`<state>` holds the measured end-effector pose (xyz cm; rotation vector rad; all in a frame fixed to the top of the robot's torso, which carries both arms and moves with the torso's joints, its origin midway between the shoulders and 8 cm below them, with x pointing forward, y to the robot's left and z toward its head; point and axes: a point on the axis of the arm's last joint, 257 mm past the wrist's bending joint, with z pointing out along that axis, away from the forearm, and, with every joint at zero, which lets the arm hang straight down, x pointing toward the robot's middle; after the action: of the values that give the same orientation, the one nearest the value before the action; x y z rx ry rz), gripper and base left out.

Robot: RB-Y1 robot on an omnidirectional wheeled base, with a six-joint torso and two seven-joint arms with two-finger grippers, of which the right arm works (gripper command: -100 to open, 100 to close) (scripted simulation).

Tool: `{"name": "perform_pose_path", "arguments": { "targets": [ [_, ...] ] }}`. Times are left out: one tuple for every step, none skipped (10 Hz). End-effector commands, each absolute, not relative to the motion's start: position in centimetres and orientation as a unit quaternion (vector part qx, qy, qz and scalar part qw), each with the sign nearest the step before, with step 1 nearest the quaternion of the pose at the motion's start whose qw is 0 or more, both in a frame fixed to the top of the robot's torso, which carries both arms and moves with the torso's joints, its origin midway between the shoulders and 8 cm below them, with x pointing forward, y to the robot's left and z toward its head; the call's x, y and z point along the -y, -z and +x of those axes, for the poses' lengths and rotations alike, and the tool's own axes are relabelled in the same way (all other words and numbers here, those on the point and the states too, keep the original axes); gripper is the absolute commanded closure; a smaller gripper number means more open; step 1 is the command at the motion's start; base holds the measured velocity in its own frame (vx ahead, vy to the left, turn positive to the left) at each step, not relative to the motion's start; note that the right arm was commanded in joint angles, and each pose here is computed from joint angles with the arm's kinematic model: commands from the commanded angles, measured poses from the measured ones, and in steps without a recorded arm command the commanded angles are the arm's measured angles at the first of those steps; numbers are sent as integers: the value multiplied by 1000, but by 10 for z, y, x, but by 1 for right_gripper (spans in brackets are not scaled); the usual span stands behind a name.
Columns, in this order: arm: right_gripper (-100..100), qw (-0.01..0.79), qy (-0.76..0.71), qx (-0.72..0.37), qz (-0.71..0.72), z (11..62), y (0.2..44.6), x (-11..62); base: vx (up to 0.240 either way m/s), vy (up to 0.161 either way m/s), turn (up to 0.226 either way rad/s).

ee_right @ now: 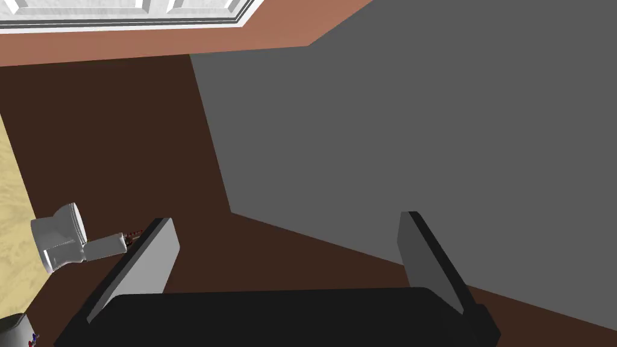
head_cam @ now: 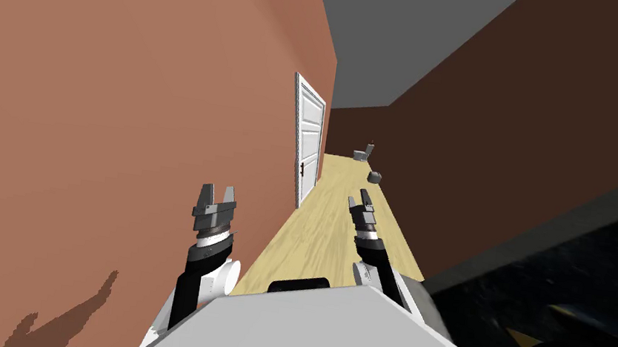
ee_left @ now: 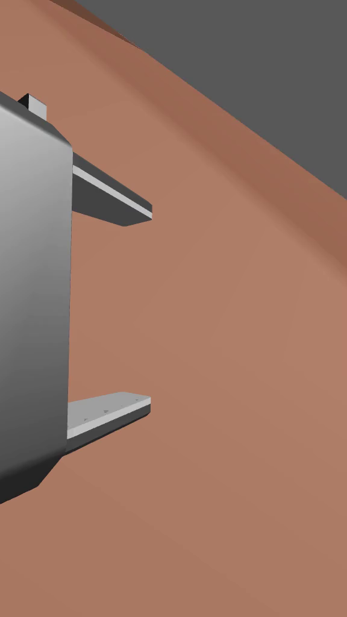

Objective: Pull the door open

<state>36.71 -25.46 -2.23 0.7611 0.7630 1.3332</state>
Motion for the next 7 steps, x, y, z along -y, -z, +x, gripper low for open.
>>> {"name": "perform_pose_path", "arguments": {
  "targets": [
    [-100, 640, -600, -336, 343, 372, 31, 253, 76, -30, 159],
    [-100, 633, -605, -335, 347, 374, 35, 253, 121, -75, 236],
    [-100, 622, -614, -334, 354, 378, 42, 252, 161, -105, 208],
    [-100, 609, -623, -332, 361, 382, 49, 252, 183, -79, 205],
    [-100, 599, -630, -330, 368, 385, 56, 252, 168, -83, 160],
    [-100, 589, -637, -328, 374, 388, 62, 251, 160, -87, 212],
    [-100, 583, -641, -327, 377, 390, 65, 251, 119, -78, 126]
  ]
}}
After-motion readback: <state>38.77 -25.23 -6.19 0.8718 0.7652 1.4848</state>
